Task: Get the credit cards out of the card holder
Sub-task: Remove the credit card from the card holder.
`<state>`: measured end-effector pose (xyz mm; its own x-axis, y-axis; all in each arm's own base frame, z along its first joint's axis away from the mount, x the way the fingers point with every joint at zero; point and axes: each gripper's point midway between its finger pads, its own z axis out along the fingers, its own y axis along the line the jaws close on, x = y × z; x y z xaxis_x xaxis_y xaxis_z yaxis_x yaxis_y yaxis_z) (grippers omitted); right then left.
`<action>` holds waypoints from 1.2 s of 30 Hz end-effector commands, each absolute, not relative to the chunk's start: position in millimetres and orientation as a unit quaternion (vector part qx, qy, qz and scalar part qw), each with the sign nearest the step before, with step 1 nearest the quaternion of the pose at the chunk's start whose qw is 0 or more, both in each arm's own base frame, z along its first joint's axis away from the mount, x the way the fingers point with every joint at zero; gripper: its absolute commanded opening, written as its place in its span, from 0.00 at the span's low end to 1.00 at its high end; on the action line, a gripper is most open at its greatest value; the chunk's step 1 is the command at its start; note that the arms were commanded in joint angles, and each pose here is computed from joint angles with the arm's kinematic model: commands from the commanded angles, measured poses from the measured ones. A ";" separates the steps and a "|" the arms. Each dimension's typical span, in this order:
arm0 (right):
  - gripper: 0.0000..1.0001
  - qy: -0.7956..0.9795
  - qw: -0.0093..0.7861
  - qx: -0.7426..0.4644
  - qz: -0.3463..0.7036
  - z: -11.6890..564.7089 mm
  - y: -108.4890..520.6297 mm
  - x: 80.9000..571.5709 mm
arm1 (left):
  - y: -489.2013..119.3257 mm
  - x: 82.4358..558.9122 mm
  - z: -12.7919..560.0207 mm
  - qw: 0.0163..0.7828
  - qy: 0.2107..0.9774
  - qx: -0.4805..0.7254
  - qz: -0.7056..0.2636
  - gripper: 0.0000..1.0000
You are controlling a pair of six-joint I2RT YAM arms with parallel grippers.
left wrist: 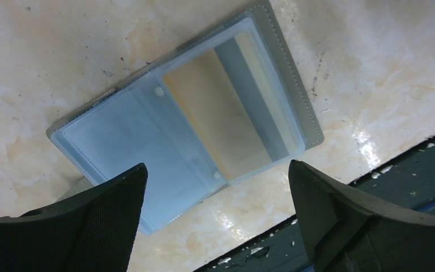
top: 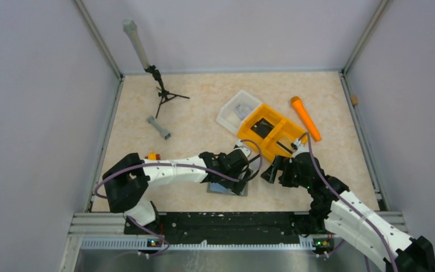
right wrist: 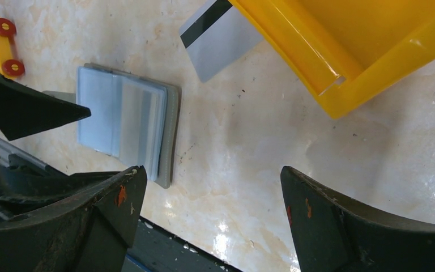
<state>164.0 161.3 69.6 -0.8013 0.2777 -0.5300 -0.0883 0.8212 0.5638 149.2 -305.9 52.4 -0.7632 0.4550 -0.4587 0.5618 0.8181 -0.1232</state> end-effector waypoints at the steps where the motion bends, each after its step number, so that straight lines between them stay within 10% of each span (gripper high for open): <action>1: 0.91 0.888 0.332 0.049 0.314 88.3 168.3 170.6 | -310.1 152.9 43.4 0.200 0.929 0.290 -0.115 0.96; 8: 0.88 0.886 0.319 0.047 0.332 84.8 174.6 166.2 | -305.7 152.0 25.4 0.185 0.933 0.292 -0.098 0.85; 15: 0.69 0.878 0.279 0.029 0.388 81.8 197.7 155.5 | -299.7 145.6 9.8 0.150 0.941 0.265 -0.145 0.43; 30: 0.64 0.879 0.236 0.056 0.411 49.8 240.2 145.9 | -288.3 137.4 4.7 0.105 0.932 0.197 -0.286 0.00; 36: 0.52 0.880 0.218 0.077 0.414 37.4 245.4 142.9 | -280.6 135.6 -6.8 0.092 0.934 0.176 -0.297 0.00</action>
<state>136.6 236.0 34.2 -0.9087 0.2626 -0.3246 -0.0605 0.6865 0.7246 151.8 -302.8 23.3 -0.8977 0.2593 -0.3563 0.4253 0.7212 -0.5467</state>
